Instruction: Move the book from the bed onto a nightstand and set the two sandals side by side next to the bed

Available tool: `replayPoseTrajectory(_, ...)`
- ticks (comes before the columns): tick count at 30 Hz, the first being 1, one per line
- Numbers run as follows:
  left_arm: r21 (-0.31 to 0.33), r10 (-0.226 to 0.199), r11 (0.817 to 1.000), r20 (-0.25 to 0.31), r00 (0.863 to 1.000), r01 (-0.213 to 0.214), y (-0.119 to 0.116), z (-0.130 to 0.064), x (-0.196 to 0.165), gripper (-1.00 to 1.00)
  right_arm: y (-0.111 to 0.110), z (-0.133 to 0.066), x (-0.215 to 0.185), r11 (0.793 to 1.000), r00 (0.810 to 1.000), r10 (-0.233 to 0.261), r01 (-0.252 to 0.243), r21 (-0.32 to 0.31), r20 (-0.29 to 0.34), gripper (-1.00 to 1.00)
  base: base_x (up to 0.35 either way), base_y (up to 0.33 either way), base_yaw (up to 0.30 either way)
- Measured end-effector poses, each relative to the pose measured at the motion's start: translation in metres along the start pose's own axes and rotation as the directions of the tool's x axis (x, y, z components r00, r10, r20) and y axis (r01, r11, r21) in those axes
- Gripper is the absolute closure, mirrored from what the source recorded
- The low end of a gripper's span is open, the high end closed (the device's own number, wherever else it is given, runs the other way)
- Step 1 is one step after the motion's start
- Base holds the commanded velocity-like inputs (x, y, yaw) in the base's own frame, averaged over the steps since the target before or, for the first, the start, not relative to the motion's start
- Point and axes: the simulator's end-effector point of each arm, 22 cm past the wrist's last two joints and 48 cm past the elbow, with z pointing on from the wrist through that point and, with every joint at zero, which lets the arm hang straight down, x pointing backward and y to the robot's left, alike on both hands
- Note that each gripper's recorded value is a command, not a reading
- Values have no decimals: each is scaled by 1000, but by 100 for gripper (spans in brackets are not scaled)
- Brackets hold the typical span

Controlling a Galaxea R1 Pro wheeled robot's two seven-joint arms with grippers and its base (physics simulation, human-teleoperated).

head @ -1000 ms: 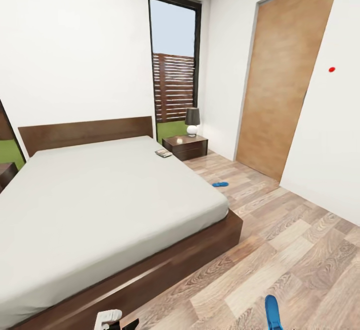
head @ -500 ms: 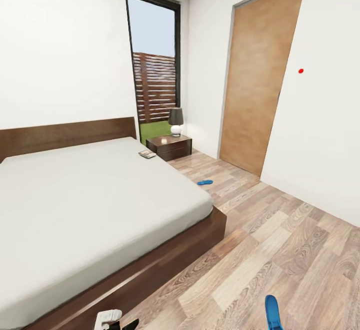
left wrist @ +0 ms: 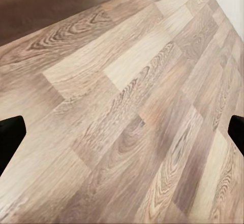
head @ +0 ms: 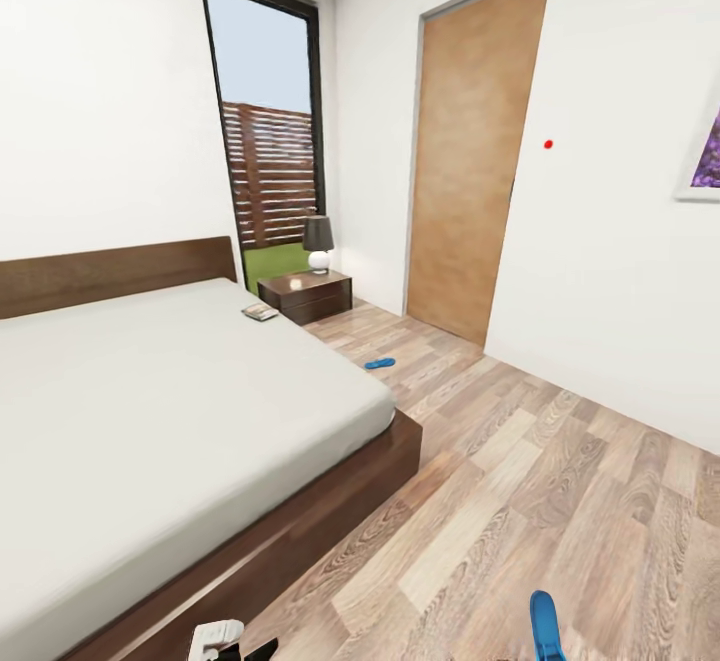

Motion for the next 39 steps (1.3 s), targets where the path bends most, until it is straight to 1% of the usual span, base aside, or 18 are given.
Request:
replayPoseTrajectory(12, 0, 0, 1000, 0, 1000, 0, 0, 0, 0, -100, 0, 0, 0, 1000, 1000, 0, 0, 0, 0, 100, 0, 0, -245)
replayPoseTrajectory(39, 0, 0, 1000, 0, 1000, 0, 0, 0, 0, -100, 0, 0, 0, 1000, 1000, -1, 1, -1, -1, 100, 0, 0, -298)
